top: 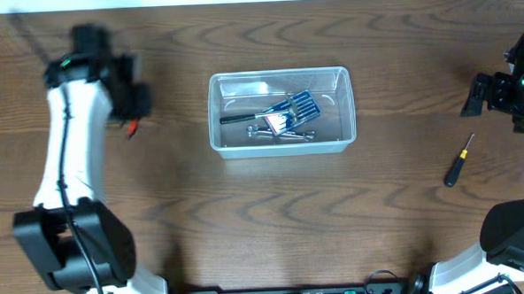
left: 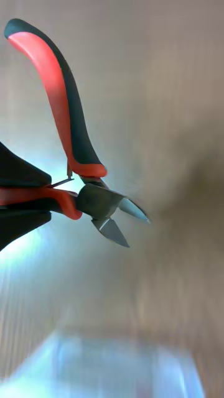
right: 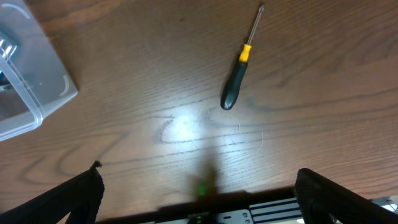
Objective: Pack container
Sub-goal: 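Carry the pliers into the container, release, and withdraw left gripper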
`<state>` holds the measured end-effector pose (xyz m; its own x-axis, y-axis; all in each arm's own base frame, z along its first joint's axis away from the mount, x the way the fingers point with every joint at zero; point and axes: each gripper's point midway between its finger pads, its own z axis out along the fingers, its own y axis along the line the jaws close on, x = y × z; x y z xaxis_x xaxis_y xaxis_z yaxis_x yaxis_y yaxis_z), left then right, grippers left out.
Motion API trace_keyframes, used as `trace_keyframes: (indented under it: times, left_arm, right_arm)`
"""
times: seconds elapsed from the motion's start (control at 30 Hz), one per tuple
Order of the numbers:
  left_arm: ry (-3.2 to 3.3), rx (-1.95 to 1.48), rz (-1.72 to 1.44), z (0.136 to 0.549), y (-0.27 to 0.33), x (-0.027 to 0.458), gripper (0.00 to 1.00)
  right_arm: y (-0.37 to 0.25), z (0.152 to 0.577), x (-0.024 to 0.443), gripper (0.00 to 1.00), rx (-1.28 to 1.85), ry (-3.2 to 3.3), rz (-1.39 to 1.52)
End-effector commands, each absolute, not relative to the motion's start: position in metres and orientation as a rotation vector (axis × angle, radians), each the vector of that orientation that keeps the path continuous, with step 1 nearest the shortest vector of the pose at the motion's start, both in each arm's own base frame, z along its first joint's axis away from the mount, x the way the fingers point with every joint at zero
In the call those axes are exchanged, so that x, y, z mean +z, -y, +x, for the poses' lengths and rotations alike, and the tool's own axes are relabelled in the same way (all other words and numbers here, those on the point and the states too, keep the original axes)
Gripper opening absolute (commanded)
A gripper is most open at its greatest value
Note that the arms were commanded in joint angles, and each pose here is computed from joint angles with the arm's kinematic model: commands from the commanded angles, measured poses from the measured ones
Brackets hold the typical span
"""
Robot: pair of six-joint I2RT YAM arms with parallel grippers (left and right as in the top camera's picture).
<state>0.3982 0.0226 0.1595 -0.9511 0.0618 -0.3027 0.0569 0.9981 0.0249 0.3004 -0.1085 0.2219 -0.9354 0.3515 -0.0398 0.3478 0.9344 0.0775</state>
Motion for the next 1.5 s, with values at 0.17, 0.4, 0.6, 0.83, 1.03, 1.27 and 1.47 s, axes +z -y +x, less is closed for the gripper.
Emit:
trace_keyframes:
  times: [0.17,0.4,0.6,0.83,1.03,1.27,1.47]
  left_arm:
    - [-2.369,0.057,0.957,0.429,0.132,0.23,0.06]
    - [-2.252,0.033,1.271,0.437,0.214,0.18,0.06]
    - [-2.464,-0.046,1.253,0.432,0.218,0.108,0.06]
    - [-2.541,-0.065,1.29,0.428,0.217,0.07,0.06]
    - [-2.594,-0.069,1.302,0.423,0.215,0.052,0.44]
    - [-2.603,-0.073,1.266,0.421,0.214,0.062,0.65]
    - [-2.481,-0.013,1.126,0.431,0.198,0.14,0.73]
  right_arm:
    - [0.104,0.302,0.222,0.99,0.12,-3.039,0.527]
    - [0.099,0.303,0.223,0.99,0.163,-3.039,0.482]
    - [0.099,0.303,0.223,0.99,0.164,-3.041,0.483]
    - [0.099,0.303,0.223,0.99,0.165,-3.041,0.485]
    - [0.099,0.302,0.223,0.99,0.166,-3.043,0.485]
    - [0.098,0.302,0.223,0.99,0.166,-3.045,0.485]
    - [0.098,0.304,0.223,0.99,0.177,-3.035,0.483]
